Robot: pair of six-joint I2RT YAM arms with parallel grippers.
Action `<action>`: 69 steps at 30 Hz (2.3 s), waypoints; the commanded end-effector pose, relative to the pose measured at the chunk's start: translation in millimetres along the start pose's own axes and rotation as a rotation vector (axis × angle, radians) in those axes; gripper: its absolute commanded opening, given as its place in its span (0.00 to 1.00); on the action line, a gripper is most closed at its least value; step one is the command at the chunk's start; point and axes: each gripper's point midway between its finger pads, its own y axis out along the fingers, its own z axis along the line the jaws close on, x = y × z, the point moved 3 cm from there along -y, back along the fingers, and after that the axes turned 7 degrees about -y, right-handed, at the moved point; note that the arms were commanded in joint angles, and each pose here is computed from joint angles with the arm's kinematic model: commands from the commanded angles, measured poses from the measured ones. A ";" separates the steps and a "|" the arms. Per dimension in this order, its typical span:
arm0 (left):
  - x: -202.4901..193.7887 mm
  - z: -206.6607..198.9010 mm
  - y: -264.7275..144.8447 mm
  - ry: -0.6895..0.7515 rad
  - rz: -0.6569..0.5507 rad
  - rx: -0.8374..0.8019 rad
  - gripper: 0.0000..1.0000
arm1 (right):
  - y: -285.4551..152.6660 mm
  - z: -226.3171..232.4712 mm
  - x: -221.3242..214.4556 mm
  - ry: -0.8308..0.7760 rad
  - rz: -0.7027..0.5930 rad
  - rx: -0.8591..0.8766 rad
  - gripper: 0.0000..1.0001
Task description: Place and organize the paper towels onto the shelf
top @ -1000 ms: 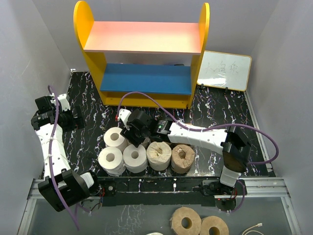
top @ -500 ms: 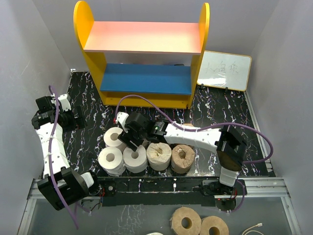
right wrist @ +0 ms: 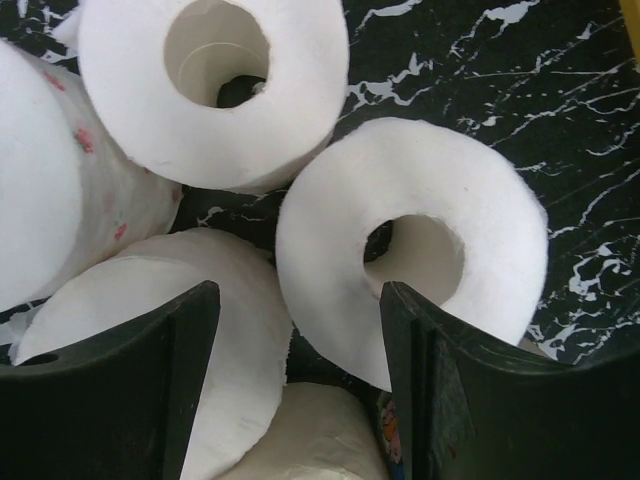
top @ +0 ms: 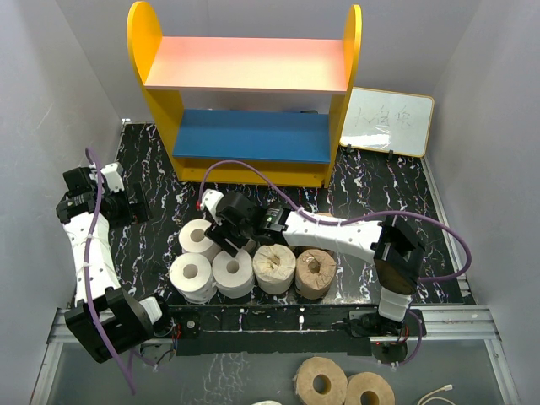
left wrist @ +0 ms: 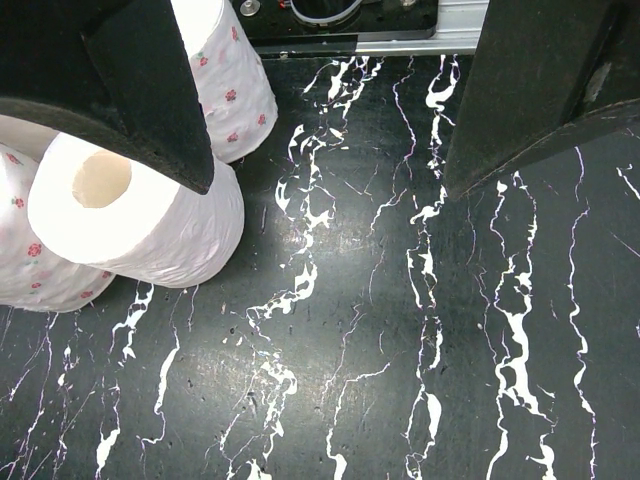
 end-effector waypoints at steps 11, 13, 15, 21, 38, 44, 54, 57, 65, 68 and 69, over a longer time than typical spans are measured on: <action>-1.5 -3.4 0.4 -0.005 -0.004 -0.028 0.99 | 15.4 -17.6 0.0 -0.033 0.024 -0.098 0.61; -1.5 -3.0 1.0 -0.007 -0.002 -0.028 0.99 | 17.0 -14.3 1.6 -0.029 0.016 -0.076 0.59; -2.0 -3.0 1.4 -0.005 -0.001 -0.028 0.99 | 18.0 -12.5 2.9 -0.026 0.009 -0.065 0.55; -2.0 -2.7 1.1 -0.005 -0.004 -0.026 0.99 | 10.6 -18.3 10.4 -0.023 0.000 -0.098 0.15; -0.9 -4.9 -2.9 0.005 -0.026 -0.031 0.99 | -94.5 -175.1 93.9 -0.029 -0.106 -0.567 0.00; -1.3 -5.7 -2.4 0.005 -0.022 -0.038 0.99 | -140.9 -216.7 103.4 -0.127 -0.328 -0.608 0.00; -1.3 -7.0 -4.7 0.010 -0.031 -0.042 0.99 | -177.1 -276.7 90.7 -0.120 -0.485 -0.653 0.00; -1.0 -6.7 -4.7 0.009 -0.032 -0.040 0.99 | -180.5 -289.9 84.7 -0.102 -0.488 -0.672 0.00; -1.0 -6.3 -4.5 0.010 -0.031 -0.038 0.99 | -179.9 -320.3 65.8 -0.044 -0.486 -0.723 0.00; -0.8 -6.2 -4.3 0.010 -0.031 -0.037 0.99 | -176.9 -324.5 62.2 -0.039 -0.478 -0.726 0.00; -0.9 -6.3 -4.1 0.009 -0.030 -0.038 0.99 | -175.2 -324.8 61.5 -0.036 -0.475 -0.722 0.00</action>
